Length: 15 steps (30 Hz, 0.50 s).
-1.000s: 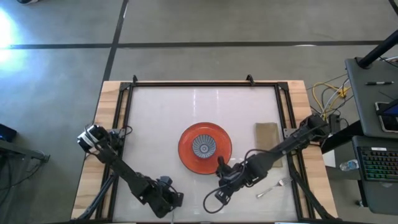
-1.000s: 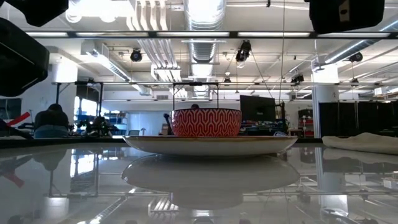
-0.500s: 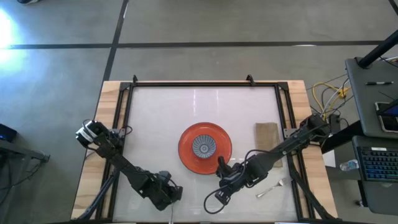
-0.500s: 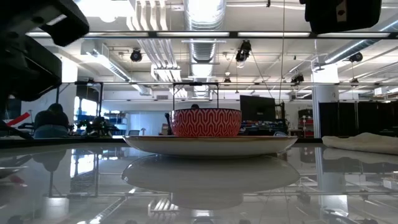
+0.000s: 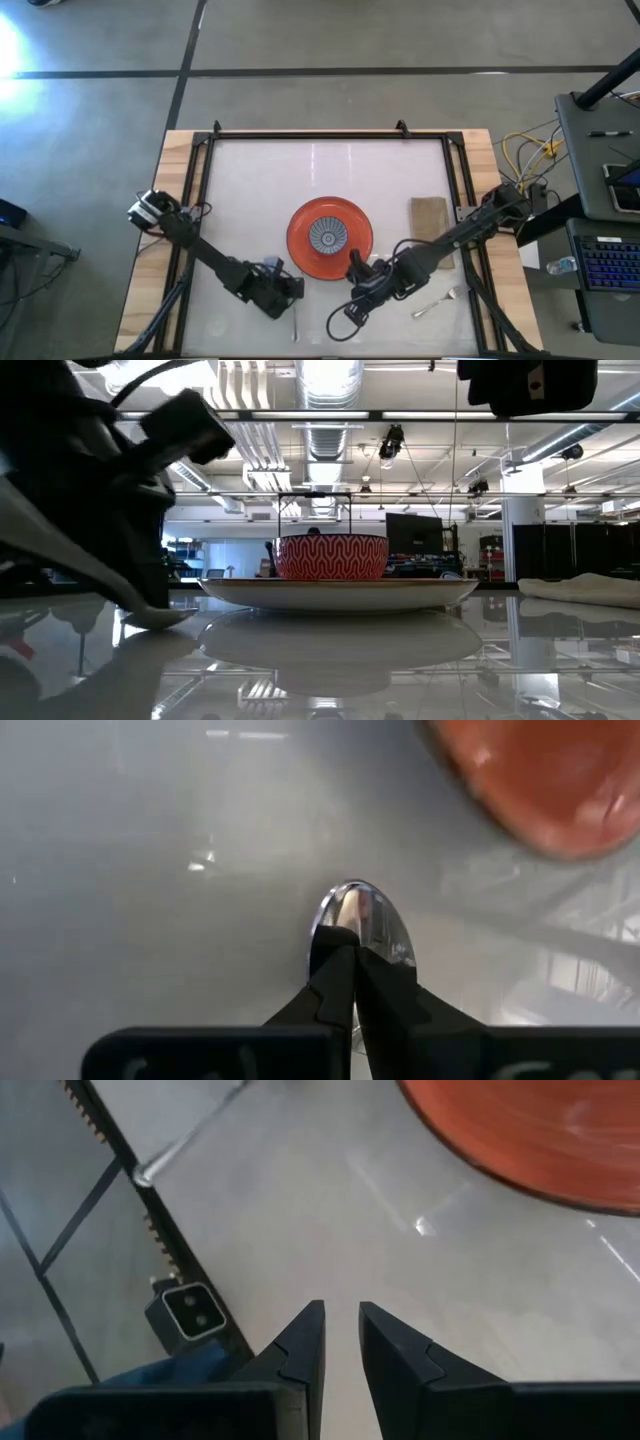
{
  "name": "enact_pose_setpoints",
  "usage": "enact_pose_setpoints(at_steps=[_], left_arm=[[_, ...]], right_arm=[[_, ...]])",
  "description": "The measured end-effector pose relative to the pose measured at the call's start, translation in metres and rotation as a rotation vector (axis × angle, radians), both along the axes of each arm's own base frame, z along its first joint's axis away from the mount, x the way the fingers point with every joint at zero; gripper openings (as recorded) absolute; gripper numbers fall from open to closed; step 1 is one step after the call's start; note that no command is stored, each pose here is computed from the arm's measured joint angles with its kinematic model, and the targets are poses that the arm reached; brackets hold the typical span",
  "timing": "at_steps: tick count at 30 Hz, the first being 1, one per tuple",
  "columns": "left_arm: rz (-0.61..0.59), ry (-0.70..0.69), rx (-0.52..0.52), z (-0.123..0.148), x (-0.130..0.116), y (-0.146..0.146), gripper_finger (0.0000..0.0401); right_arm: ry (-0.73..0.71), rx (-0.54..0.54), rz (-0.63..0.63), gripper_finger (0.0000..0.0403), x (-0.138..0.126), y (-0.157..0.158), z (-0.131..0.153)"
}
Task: Set table place
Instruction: Put the spoon into the blue bowl
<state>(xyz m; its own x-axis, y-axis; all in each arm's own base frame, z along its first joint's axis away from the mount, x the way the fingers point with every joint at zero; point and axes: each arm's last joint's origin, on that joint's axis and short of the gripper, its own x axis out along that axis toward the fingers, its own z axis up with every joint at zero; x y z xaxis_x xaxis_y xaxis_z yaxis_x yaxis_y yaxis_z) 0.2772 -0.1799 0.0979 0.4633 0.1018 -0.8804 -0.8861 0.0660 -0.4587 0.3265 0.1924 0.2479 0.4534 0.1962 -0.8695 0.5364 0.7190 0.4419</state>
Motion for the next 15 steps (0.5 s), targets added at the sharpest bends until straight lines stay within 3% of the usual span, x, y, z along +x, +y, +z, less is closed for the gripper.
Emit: enact_pose_setpoints(at_steps=[8, 15], left_arm=[[0.049, -0.058, 0.036, 0.001, 0.015, 0.017, 0.0], [0.06, -0.084, 0.037, 0.002, 0.019, 0.02, 0.0]], right_arm=[[-0.032, 0.062, -0.106, 0.0059, 0.007, 0.002, -0.001], [-0.079, 0.13, -0.122, 0.0059, 0.031, 0.017, -0.032]])
